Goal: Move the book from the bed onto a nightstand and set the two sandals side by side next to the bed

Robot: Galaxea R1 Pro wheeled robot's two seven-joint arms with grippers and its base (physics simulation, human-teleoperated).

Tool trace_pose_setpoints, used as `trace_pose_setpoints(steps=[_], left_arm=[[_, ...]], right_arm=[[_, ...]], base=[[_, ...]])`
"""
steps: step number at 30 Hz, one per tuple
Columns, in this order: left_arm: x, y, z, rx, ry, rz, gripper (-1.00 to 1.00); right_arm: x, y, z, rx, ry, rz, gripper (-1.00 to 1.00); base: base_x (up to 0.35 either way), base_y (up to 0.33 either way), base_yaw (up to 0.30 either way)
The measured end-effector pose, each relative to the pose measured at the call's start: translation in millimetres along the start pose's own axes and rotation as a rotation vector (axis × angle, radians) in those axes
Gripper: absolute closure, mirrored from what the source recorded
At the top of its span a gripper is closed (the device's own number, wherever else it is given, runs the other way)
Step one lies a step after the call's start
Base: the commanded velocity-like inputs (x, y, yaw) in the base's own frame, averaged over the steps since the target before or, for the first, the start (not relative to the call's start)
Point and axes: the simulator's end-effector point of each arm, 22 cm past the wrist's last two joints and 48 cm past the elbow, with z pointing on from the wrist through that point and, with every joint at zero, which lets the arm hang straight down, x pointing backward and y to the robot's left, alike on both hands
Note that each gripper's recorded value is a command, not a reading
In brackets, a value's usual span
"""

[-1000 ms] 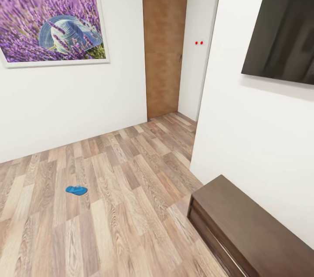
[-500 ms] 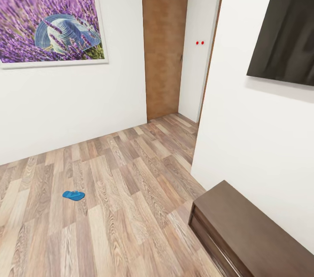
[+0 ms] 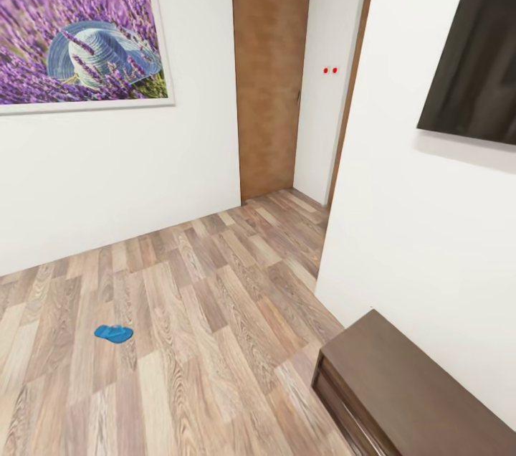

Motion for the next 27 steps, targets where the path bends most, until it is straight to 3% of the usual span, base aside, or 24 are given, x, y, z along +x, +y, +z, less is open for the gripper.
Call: trace_pose_setpoints(steps=[17,27], left_arm=[[-0.1,-0.1,0.1,0.0,-0.001,0.0,-1.0],[0.7,-0.1,-0.2,0.0,0.001,0.0,-1.0]], right_arm=[[-0.1,0.0,0.1,0.0,0.0,-0.001,-1.0],[-0.2,0.0,0.0,0.0,0.0,0.0,-1.0]], base=[[0.041,0.0,0.132],[0.281,0.0,0.007]])
